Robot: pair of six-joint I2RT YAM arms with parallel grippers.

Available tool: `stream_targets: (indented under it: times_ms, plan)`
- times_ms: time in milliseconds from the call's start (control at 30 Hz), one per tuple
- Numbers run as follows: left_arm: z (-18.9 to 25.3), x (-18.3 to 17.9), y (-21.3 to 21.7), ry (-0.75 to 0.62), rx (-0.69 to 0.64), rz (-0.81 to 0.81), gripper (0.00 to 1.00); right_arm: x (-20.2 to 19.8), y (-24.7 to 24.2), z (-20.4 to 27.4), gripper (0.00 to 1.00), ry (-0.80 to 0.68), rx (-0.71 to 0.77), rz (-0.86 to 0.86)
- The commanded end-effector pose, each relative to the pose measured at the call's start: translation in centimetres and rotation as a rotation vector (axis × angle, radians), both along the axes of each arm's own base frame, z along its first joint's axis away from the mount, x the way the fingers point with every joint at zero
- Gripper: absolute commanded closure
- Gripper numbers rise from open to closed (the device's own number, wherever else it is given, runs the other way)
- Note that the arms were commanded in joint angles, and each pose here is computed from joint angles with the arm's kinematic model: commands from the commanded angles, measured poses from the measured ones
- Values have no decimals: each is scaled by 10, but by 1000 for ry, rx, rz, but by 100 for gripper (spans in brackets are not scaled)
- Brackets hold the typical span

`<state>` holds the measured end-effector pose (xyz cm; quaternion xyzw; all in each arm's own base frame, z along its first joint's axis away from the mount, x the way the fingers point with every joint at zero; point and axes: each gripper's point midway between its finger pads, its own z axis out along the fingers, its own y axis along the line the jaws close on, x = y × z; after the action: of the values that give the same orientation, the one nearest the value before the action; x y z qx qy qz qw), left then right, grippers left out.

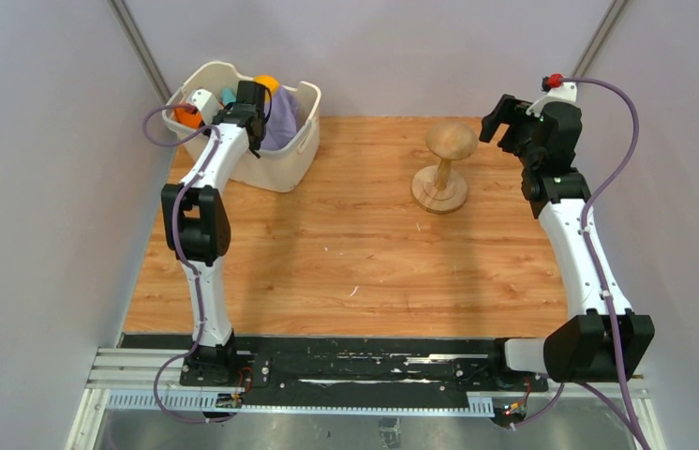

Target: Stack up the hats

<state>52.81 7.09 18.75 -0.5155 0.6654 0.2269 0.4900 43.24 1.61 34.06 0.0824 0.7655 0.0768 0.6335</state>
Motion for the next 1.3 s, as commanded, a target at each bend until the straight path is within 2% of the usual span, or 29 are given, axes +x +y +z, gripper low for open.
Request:
stream_targets:
  times_ms: [0, 67, 133, 300, 600, 700, 900, 1033, 1267]
  plan:
    - [23, 74, 6, -418, 9, 53, 77, 1, -4, 2, 11, -15, 6, -2]
    - [21, 77, 2, -427, -8, 23, 61, 1, -3, 3, 11, -17, 6, 1]
    - [21, 79, -3, -432, -31, -9, 53, 2, -3, 3, 11, -16, 8, 5]
    - [33, 71, -11, -471, -66, -50, 49, 2, -1, 1, 11, -11, 12, 13]
    - [101, 30, -30, -519, -58, -187, 29, 6, 2, -3, 11, -3, 26, 28]
    - [137, 10, -35, -547, -14, -218, 28, 7, 4, -4, 11, -2, 33, 35]
    - [188, -7, -46, -537, 53, -300, 26, 8, 6, -4, 11, -3, 40, 45]
    - [196, -6, -53, -488, 70, -349, 26, 8, 7, -4, 11, -3, 42, 46]
    - [185, 1, -65, -460, 66, -423, 25, 8, 7, -4, 11, -3, 42, 46]
